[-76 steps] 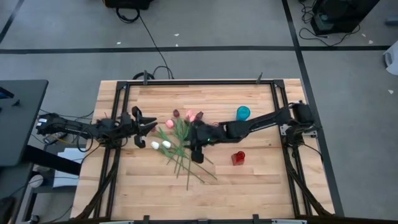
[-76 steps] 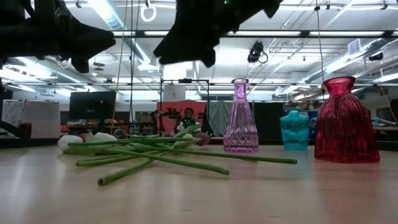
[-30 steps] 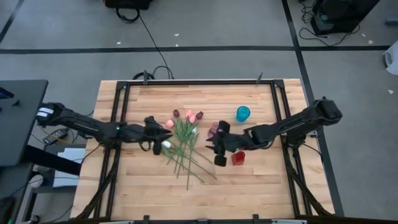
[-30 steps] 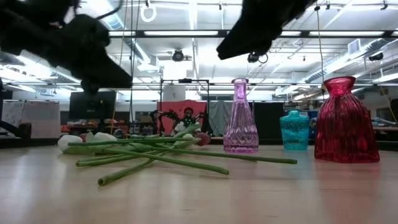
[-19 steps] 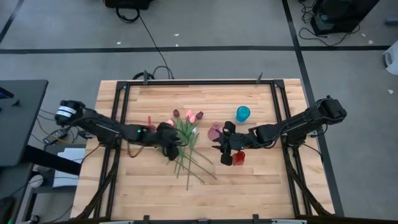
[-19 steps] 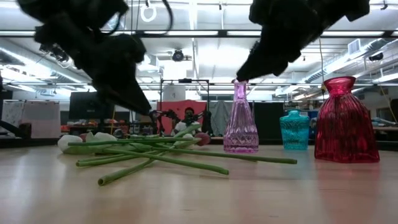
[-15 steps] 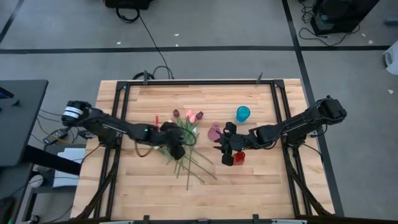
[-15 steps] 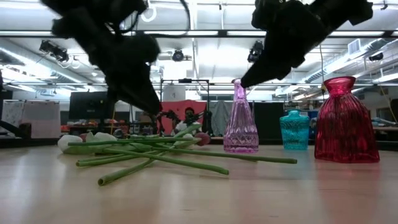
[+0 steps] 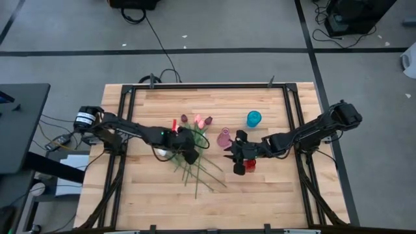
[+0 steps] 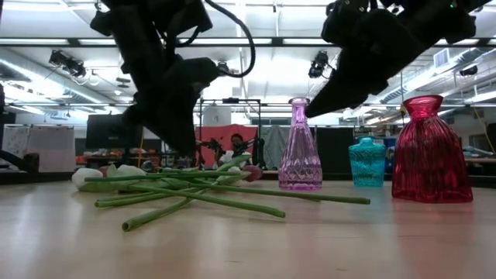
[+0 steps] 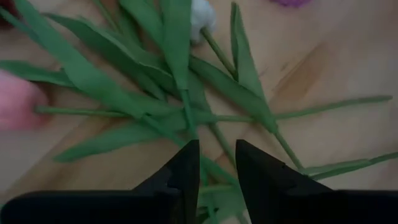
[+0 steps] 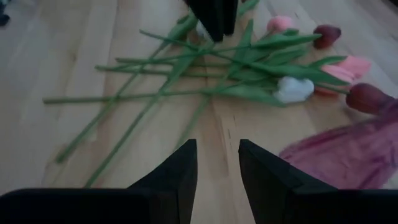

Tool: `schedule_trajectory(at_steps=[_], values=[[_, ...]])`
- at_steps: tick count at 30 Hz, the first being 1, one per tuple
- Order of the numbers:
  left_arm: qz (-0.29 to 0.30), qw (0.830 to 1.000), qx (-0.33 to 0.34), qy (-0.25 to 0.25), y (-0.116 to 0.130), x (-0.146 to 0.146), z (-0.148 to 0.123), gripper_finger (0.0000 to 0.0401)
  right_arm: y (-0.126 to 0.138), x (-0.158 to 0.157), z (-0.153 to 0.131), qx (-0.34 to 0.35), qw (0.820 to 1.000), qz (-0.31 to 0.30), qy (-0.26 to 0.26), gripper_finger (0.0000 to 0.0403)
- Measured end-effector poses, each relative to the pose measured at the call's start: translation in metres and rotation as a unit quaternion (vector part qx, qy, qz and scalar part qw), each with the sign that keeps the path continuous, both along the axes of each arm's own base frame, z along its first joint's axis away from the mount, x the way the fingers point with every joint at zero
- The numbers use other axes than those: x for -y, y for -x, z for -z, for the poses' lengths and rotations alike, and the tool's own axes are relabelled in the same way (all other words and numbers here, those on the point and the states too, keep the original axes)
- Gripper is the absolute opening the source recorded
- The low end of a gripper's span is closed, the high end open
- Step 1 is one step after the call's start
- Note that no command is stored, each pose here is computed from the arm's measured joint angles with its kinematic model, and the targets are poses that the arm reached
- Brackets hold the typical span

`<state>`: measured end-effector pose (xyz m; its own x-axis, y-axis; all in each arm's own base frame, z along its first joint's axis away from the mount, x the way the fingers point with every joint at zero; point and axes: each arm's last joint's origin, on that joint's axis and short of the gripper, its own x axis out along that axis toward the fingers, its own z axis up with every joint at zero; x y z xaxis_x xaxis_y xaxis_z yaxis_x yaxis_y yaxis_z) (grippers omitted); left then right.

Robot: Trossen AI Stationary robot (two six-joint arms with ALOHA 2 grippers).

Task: Sort flowers into vase by color
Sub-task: Put the pink flower into the purple vase

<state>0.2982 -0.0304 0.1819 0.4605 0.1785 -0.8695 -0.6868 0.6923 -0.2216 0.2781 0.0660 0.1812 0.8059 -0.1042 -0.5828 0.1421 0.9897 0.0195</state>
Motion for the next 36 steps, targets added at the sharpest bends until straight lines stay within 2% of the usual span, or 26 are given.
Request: schedule_trajectory(at_steps=[7, 11, 19, 24, 27, 31, 33, 36], values=[[0.03, 0.997, -0.04, 0.058, 0.001, 0.011, 0.012, 0.011, -0.021, -0.013, 0.018, -0.005, 0.998, -0.063, -0.029, 0.013], [0.059, 0.996, -0.043, 0.057, 0.002, 0.017, 0.01, 0.011, -0.04, -0.025, 0.031, -0.032, 0.996, -0.083, -0.026, 0.013], [0.118, 0.992, -0.04, 0.015, 0.0, 0.024, 0.006, 0.011, -0.083, -0.037, 0.044, -0.167, 0.983, -0.079, 0.006, 0.013], [0.152, 0.985, -0.021, -0.073, 0.006, 0.037, -0.005, 0.011, -0.093, -0.034, 0.053, -0.238, 0.969, -0.032, 0.052, 0.013], [0.157, 0.982, -0.004, -0.107, 0.012, 0.041, -0.017, 0.011, -0.093, -0.035, 0.055, -0.245, 0.968, -0.022, 0.046, 0.013], [0.163, 0.978, 0.022, -0.127, 0.019, 0.042, -0.033, 0.011, -0.094, -0.03, 0.056, -0.254, 0.967, -0.021, 0.019, 0.0124], [0.163, 0.978, 0.028, -0.129, 0.022, 0.042, -0.039, 0.011, -0.095, -0.026, 0.057, -0.26, 0.965, -0.025, -0.009, 0.0105], [0.166, 0.977, 0.042, -0.128, 0.026, 0.043, -0.046, 0.011, -0.094, -0.021, 0.059, -0.264, 0.964, -0.016, -0.034, 0.0053]])
